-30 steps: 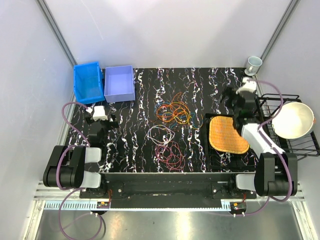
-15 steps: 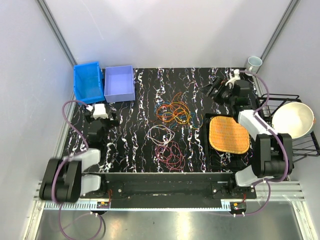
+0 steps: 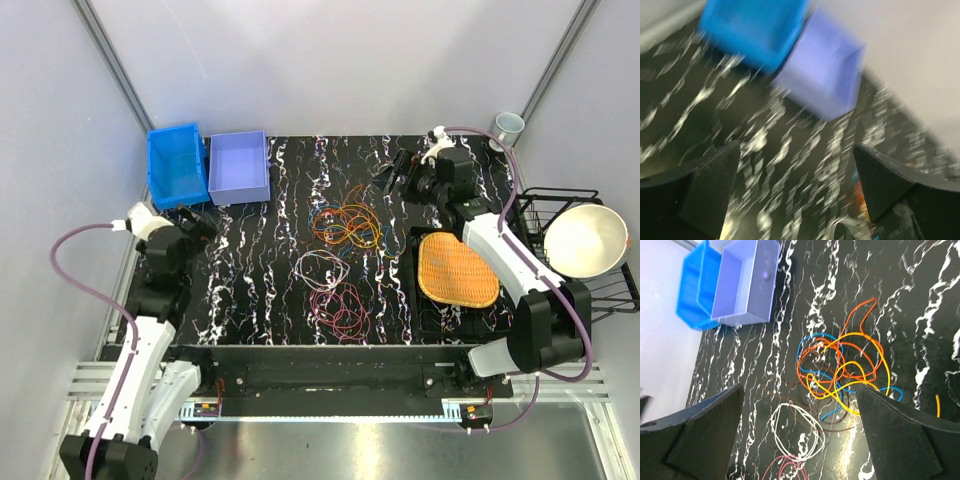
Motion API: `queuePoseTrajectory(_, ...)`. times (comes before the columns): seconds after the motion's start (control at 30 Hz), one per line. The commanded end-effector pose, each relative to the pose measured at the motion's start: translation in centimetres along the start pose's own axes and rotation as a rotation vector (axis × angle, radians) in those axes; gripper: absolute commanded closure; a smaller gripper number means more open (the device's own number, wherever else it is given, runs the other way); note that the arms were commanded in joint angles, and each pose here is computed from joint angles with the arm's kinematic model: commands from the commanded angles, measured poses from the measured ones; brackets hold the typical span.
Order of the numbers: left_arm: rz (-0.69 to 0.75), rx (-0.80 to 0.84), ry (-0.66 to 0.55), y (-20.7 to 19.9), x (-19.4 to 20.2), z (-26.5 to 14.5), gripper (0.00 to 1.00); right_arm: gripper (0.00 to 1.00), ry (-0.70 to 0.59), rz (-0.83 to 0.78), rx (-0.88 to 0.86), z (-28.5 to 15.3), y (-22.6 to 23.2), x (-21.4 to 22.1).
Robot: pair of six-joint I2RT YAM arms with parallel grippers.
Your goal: Untangle the cables
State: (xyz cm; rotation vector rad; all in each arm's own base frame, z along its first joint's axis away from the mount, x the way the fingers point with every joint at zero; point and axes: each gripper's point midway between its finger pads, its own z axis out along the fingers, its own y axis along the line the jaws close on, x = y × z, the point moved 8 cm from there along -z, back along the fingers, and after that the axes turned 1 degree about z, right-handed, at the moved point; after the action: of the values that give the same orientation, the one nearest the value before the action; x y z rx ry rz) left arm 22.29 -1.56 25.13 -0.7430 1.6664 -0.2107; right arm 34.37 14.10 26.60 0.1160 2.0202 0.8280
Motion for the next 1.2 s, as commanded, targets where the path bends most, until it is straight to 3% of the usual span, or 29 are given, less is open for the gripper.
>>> queuePoseTrajectory(0.0, 0.037, -0.022, 0.301, 1.7, 4.1, -1.6, 0.02, 0.0, 0.062, -0.02, -0.008, 0.7, 1.5, 0.8)
queuePoseTrajectory(0.2, 0.178, 0.034, 0.444, -0.9, 5.8, -2.2, 0.03, 0.0, 0.134, 0.01, 0.034, 2.5, 0.8, 2.9)
queuePoseTrajectory(0.33, 0.161, 0.157, 0.552, -3.8, 8.7, -1.8, 0.08, 0.01, 0.139, 0.007, 0.083, 3.1, -0.2, 3.5)
queuePoseTrajectory(0.6, 0.135, 0.22, 0.666, -8.6, 13.3, 0.9, 0.11, 0.01, 0.187, 0.016, 0.089, 3.8, -1.3, 5.2)
queuePoseTrajectory(0.9, 0.132, 0.222, 0.701, -11.5, 17.1, 3.8, 0.13, 0.01, 0.202, 0.037, 0.063, 4.1, -1.4, 5.8)
queuePoseTrajectory(1.17, 0.124, 0.161, 0.692, -12.0, 19.4, 6.2, 0.25, 0.01, 0.196, 0.035, 0.058, 3.9, -1.3, 5.6)
